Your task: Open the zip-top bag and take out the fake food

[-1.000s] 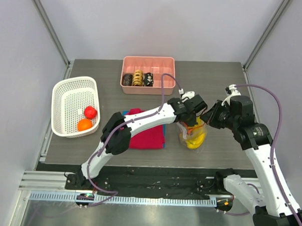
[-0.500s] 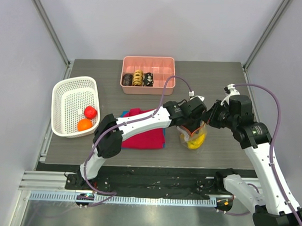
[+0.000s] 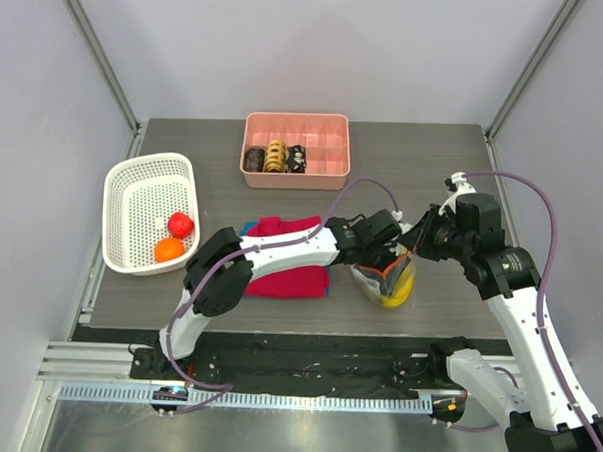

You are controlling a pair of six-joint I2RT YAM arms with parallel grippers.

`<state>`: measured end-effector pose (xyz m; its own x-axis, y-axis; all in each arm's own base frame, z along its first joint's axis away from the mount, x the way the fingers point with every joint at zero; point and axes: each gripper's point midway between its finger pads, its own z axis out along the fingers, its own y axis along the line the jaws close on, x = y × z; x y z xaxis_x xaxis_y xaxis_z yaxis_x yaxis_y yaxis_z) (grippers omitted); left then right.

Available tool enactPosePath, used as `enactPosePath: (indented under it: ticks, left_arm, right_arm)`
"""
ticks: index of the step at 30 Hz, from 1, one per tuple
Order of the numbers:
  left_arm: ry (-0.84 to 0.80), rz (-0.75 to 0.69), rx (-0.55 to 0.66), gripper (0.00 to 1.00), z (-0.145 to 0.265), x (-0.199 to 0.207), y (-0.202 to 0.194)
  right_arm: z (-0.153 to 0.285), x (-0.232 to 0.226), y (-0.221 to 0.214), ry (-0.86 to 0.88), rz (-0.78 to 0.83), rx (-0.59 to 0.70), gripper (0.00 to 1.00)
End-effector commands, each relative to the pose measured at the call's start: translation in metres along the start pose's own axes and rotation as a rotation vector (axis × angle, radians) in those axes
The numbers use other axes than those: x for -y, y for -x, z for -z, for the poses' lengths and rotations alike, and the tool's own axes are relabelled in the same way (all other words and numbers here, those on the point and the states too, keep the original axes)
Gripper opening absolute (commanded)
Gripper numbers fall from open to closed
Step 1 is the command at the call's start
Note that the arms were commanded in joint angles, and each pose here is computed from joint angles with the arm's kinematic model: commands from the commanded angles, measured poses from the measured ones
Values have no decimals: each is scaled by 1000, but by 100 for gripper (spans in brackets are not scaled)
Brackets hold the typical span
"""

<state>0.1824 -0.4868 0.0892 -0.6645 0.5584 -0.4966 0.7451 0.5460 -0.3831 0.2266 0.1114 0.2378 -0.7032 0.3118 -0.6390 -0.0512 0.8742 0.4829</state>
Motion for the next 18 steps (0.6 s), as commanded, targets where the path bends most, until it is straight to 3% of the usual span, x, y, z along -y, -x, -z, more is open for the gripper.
enactPosePath:
  ticks: [1, 6, 9, 11, 14, 18]
  left_arm:
    - [-73, -193, 73, 59, 12, 18, 21]
    - [-98, -205, 60, 50, 3, 19, 18]
    - [-167, -214, 53, 38, -4, 27, 11]
    - [-217, -219, 39, 39, -8, 33, 4]
    - [-303, -218, -15, 51, -3, 46, -7]
    - [-363, -207, -82, 54, 5, 52, -23]
  right_arm:
    - [2, -13, 12, 58, 18, 52, 1]
    - [4, -14, 13, 64, 15, 56, 1]
    - [5, -16, 14, 68, 14, 62, 1]
    - [5, -14, 13, 63, 13, 61, 1]
    - [6, -15, 14, 65, 15, 65, 1]
    - [7, -14, 14, 61, 13, 70, 1]
